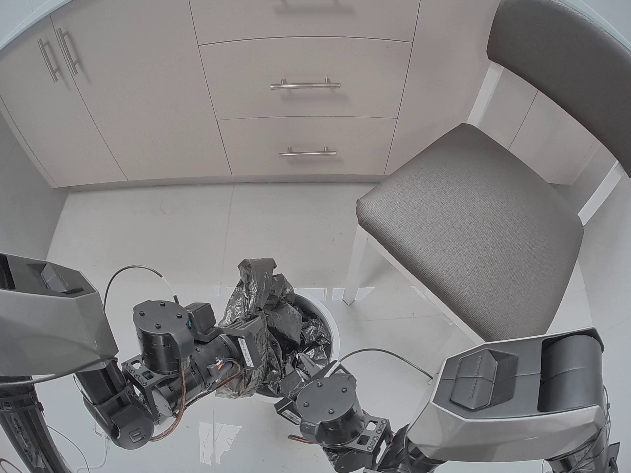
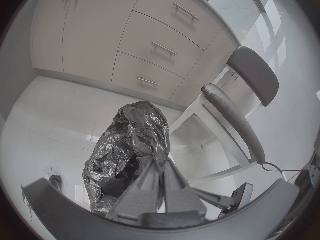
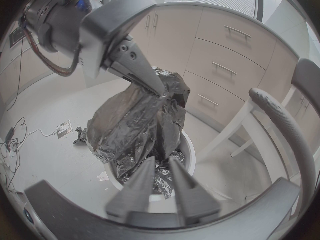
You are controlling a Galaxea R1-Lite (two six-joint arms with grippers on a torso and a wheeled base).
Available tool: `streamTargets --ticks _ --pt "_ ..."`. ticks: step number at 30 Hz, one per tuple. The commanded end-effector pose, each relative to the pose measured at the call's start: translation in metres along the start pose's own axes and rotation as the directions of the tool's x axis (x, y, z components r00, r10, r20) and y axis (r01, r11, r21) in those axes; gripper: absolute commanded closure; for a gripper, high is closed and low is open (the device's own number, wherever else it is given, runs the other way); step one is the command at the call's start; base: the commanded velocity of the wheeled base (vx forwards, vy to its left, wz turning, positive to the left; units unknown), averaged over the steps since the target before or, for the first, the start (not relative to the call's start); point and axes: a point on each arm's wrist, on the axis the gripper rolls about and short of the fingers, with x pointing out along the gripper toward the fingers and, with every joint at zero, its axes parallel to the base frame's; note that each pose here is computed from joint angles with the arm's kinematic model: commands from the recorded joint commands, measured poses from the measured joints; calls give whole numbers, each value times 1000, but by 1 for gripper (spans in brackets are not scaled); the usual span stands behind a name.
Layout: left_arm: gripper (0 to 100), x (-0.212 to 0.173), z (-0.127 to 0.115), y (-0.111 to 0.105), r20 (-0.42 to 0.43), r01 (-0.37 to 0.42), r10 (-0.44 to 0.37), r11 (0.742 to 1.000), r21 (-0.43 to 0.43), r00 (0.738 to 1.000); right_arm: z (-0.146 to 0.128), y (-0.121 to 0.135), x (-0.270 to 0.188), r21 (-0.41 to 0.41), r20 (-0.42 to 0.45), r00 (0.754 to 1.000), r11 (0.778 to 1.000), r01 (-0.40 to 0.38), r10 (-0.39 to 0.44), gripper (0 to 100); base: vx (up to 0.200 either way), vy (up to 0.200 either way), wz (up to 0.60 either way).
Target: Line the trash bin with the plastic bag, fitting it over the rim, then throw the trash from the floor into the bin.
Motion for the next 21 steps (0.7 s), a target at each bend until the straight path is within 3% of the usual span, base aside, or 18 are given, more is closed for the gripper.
streamTargets --ticks 1,11,21 --pt "100 -2 4 -1 15 6 -6 1000 -1 1000 6 8 2 3 23 1000 1000 -8 7 0 0 0 0" --pt "100 -3 4 -2 16 6 -6 1000 -2 1000 16 26 -10 8 67 996 999 -53 52 0 0 0 0" --pt "100 -6 9 -4 38 15 -15 1000 -3 999 44 41 -1 94 164 986 994 -56 40 0 0 0 0"
